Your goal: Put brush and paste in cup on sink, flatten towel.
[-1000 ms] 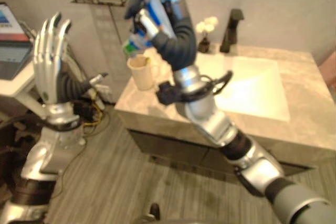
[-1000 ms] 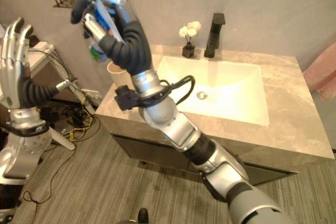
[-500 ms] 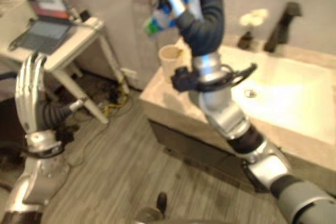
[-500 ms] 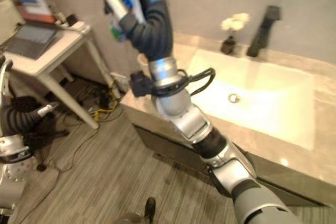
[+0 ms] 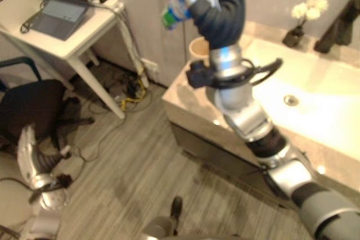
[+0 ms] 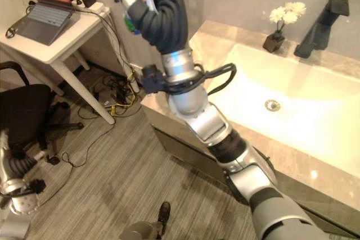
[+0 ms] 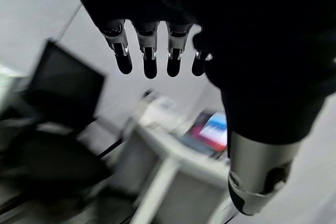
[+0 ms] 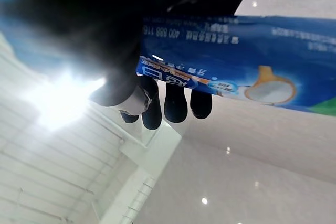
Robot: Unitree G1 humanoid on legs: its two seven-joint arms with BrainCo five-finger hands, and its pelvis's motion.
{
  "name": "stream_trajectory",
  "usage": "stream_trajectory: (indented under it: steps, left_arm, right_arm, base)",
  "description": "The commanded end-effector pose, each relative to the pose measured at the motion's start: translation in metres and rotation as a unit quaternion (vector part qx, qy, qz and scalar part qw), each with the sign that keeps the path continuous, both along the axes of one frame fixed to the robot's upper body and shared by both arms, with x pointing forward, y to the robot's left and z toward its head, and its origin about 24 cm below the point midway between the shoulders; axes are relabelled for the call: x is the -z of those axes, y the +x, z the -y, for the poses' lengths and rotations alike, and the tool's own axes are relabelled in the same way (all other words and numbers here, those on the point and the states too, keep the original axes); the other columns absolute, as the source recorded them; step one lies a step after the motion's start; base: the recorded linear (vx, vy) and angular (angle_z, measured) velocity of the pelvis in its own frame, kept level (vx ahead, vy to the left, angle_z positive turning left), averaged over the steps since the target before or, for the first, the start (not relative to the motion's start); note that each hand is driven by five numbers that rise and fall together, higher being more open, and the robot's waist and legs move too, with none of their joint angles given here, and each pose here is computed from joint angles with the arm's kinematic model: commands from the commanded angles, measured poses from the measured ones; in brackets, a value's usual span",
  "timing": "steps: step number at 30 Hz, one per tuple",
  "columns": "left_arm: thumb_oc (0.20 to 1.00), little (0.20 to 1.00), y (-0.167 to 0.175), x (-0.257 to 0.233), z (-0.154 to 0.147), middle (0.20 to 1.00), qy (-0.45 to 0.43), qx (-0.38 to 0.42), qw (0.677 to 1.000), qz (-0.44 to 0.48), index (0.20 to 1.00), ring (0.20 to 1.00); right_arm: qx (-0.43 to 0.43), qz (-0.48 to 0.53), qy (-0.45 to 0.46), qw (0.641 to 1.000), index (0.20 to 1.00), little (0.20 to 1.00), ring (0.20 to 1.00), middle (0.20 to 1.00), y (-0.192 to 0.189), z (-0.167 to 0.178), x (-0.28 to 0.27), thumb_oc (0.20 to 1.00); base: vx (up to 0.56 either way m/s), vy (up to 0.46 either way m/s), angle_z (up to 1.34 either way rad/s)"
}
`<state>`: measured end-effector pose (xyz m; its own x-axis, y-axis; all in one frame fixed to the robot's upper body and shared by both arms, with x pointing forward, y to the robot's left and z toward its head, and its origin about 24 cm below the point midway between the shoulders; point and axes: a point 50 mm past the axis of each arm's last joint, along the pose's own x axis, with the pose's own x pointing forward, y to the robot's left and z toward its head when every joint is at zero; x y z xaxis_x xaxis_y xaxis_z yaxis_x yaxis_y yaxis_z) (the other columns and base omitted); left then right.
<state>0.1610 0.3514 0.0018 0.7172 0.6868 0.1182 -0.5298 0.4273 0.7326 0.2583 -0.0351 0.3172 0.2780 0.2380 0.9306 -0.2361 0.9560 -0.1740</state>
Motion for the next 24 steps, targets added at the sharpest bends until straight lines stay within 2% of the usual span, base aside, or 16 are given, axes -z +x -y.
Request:
stream_trajectory:
  steps: [1, 3, 10, 24]
  left_arm:
    - [1.0, 1.0, 0.018, -0.018, -0.008, 1.0, -0.006, 0.007, 0.999, 0.037, 1.0, 1.0]
    - [1.0, 1.0, 0.004, 0.013, -0.007, 1.0, -0.048, -0.012, 0.998, -0.028, 1.0, 1.0]
    - [1.0, 1.0, -0.016, 0.058, 0.004, 1.0, -0.104, -0.031, 0.986, -0.126, 1.0, 1.0]
    - [1.0, 1.0, -0.024, 0.088, 0.028, 1.0, -0.125, -0.017, 0.972, -0.197, 1.0, 1.0]
  right_arm:
    - [-0.028, 0.08, 0.005, 0.996, 0.2, 0.2, 0.2, 0.2, -0.017, -0.009, -0.034, 0.2]
    - [-0.027, 0.072, 0.001, 0.997, 0.2, 0.2, 0.2, 0.2, -0.013, -0.009, -0.033, 0.2]
    - [-0.036, 0.056, 0.002, 0.998, 0.2, 0.2, 0.2, 0.2, -0.008, -0.01, -0.032, 0.2]
    - [-0.043, 0.028, 0.001, 0.999, 0.2, 0.2, 0.2, 0.2, 0.0, -0.008, -0.023, 0.2]
  base:
    - [0.03, 0.022, -0.04]
    - [0.0, 0.0, 0.0]
    - [0.01, 0.012, -0.06]
    - [-0.01, 0.012, -0.02]
